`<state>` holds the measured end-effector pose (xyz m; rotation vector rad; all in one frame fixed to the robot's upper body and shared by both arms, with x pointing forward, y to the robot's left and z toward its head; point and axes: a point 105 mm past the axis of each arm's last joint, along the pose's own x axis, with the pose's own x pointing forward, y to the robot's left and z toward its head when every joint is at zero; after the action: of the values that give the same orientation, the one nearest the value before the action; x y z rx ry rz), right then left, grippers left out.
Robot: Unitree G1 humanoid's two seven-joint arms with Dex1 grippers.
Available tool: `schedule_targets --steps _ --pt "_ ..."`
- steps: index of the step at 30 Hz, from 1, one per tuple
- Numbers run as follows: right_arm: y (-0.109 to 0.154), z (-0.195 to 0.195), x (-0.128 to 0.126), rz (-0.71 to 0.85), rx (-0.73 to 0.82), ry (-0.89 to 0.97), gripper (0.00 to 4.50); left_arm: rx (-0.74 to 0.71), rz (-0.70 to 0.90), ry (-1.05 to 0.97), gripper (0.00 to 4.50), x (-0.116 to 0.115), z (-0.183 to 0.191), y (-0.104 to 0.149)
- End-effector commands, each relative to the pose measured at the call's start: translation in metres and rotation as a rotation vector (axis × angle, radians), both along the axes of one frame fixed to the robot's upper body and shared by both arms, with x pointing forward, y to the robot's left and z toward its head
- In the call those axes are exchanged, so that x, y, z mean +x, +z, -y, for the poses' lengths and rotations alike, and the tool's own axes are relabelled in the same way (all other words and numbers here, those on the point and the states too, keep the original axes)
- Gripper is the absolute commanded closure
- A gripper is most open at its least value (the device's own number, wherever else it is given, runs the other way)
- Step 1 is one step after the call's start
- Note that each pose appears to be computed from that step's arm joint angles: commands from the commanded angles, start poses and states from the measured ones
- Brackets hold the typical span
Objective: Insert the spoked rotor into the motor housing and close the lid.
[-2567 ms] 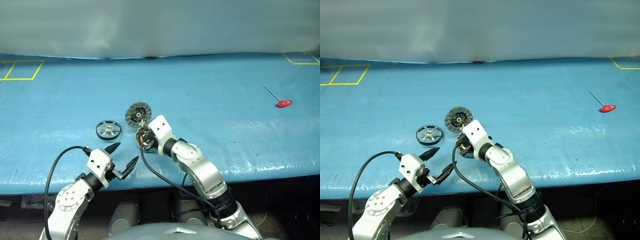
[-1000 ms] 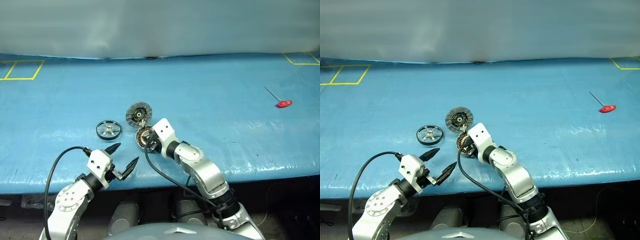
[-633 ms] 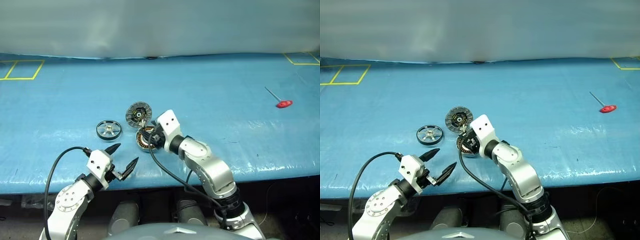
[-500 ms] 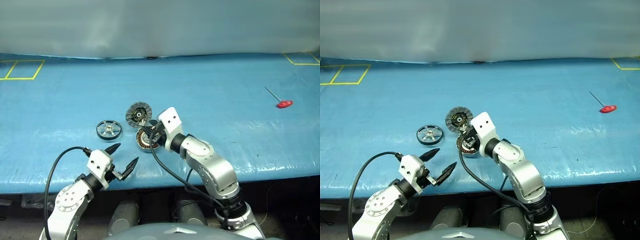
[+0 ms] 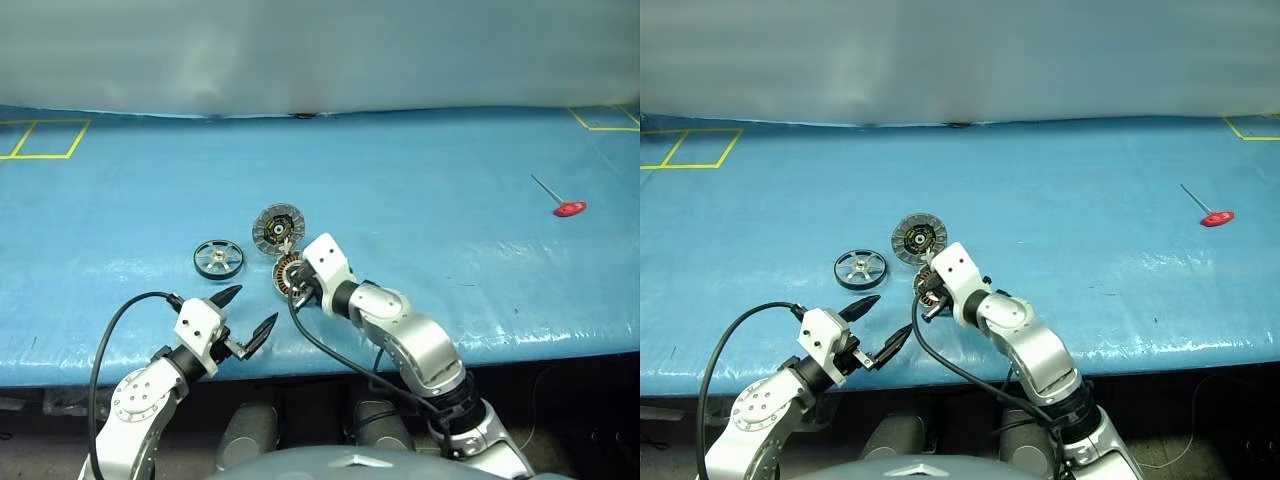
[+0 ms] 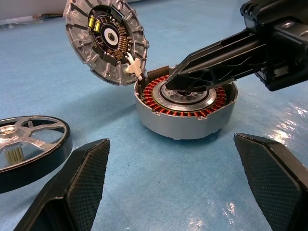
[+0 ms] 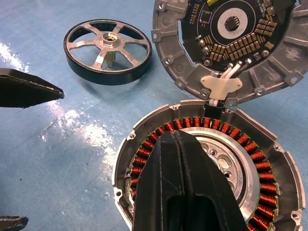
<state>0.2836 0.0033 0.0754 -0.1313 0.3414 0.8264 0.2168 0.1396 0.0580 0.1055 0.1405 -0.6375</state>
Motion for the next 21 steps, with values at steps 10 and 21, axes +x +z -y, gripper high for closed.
schedule_targets --steps 10,21 --pt "0.008 0.007 0.011 0.051 -0.01 -0.04 4.47 -0.007 0.024 -0.009 0.0 0.0 0.003 0.004" --pt "-0.003 0.011 0.013 0.035 -0.045 -0.052 4.47 -0.004 0.026 -0.004 0.0 0.0 0.002 0.004"
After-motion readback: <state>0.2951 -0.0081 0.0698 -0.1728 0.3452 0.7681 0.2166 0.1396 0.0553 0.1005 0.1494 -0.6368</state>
